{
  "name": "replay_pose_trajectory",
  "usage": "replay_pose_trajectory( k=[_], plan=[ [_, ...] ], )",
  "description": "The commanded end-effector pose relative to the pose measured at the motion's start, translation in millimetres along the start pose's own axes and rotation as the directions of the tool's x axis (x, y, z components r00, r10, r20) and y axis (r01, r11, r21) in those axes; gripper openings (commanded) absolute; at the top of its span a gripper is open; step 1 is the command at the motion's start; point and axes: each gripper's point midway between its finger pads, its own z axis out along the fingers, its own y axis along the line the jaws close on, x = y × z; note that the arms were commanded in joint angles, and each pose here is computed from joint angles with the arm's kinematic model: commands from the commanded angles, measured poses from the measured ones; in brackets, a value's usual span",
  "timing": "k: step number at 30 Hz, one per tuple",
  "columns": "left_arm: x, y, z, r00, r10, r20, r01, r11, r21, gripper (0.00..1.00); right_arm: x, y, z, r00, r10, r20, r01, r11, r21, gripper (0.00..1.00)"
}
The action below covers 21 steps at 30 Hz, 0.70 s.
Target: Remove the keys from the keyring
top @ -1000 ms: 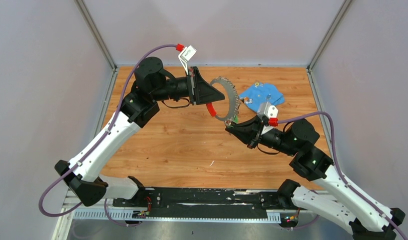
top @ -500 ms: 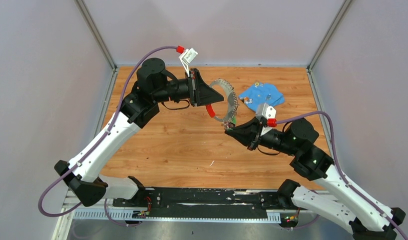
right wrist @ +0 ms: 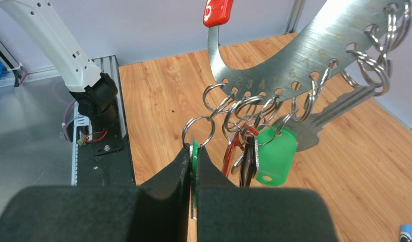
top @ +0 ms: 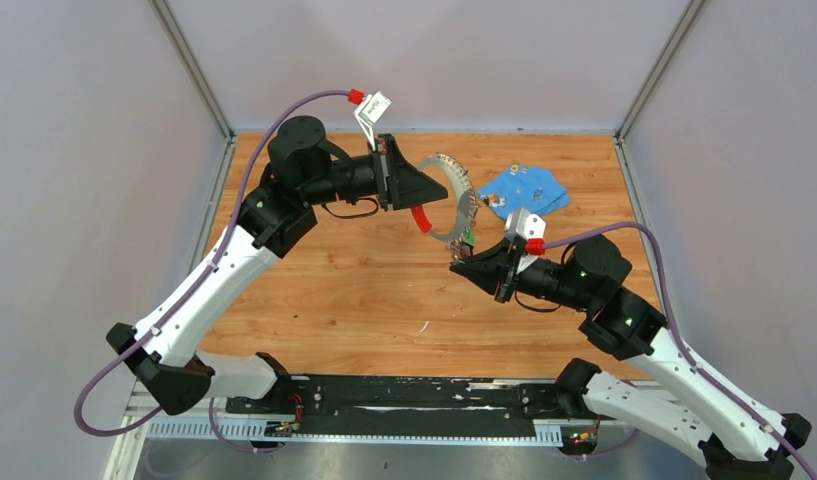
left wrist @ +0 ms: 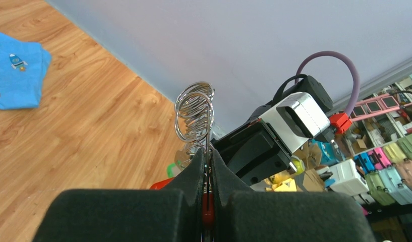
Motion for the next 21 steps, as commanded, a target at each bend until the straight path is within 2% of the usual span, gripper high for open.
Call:
replay_pose_trajectory(
  k=[1,8,21],
  plan=[
    [-15,-28,-9,0.998,0.043,0.055,-0.046,0.997,0.056,0.0,-23,-2,-5,0.998,-0.038,0.054,0.037,0.999,0.025,0.01],
    [-14,-25,-13,0.997,0.059,0.049,-0.06,0.998,0.027,0.0,-32,-11,-9,0.996,-0.052,0.079,0.045,0.995,0.084,0.01],
    [-4,-3,-15,0.995,0.101,0.001,-0.1,0.992,-0.079,0.0,-44,-3,-16,0.992,-0.064,0.11,0.058,0.997,0.057,0.01]
  ],
)
